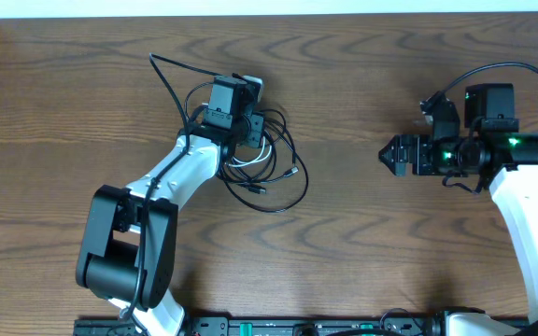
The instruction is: Untangle cables
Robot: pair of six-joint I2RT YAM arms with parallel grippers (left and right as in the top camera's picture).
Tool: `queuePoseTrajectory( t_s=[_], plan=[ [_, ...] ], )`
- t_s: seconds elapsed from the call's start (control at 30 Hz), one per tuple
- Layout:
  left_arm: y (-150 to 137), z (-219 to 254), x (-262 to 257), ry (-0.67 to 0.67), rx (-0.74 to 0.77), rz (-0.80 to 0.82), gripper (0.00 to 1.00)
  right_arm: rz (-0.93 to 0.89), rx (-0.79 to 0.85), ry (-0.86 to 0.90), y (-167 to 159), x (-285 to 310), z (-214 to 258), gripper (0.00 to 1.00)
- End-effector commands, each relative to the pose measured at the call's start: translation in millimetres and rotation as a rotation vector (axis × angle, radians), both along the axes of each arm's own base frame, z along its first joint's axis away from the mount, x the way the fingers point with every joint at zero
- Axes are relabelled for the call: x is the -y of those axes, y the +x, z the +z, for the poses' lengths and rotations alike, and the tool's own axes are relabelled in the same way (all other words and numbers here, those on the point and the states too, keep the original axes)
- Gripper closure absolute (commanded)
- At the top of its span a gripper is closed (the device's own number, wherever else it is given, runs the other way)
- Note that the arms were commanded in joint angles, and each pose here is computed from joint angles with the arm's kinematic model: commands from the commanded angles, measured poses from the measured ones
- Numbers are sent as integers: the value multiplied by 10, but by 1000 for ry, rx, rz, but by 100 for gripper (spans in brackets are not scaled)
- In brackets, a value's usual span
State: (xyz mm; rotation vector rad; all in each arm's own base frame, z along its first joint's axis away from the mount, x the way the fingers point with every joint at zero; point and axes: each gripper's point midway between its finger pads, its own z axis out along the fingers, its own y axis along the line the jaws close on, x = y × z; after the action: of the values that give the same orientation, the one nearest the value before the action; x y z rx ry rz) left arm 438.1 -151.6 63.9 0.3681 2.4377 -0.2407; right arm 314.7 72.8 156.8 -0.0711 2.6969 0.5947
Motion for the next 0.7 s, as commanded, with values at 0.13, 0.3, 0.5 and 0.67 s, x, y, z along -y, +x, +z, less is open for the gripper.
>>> queuePoseTrajectory(
  t_s=[0.13,0.3,0.5,0.67],
  plan=[
    [-52,-84,-40,26,-33,-3,89,26,12,-1,13,-53,31,1],
    [-103,-104,-20,2,-63,5,92,26,13,-1,13,-54,31,1],
    [-242,165,349,-197,-82,-122,92,21,11,-13,16,-33,19,1],
    [-272,757,551,-366,-14,-159,92,21,-2,-13,21,-34,-19,1]
  ],
)
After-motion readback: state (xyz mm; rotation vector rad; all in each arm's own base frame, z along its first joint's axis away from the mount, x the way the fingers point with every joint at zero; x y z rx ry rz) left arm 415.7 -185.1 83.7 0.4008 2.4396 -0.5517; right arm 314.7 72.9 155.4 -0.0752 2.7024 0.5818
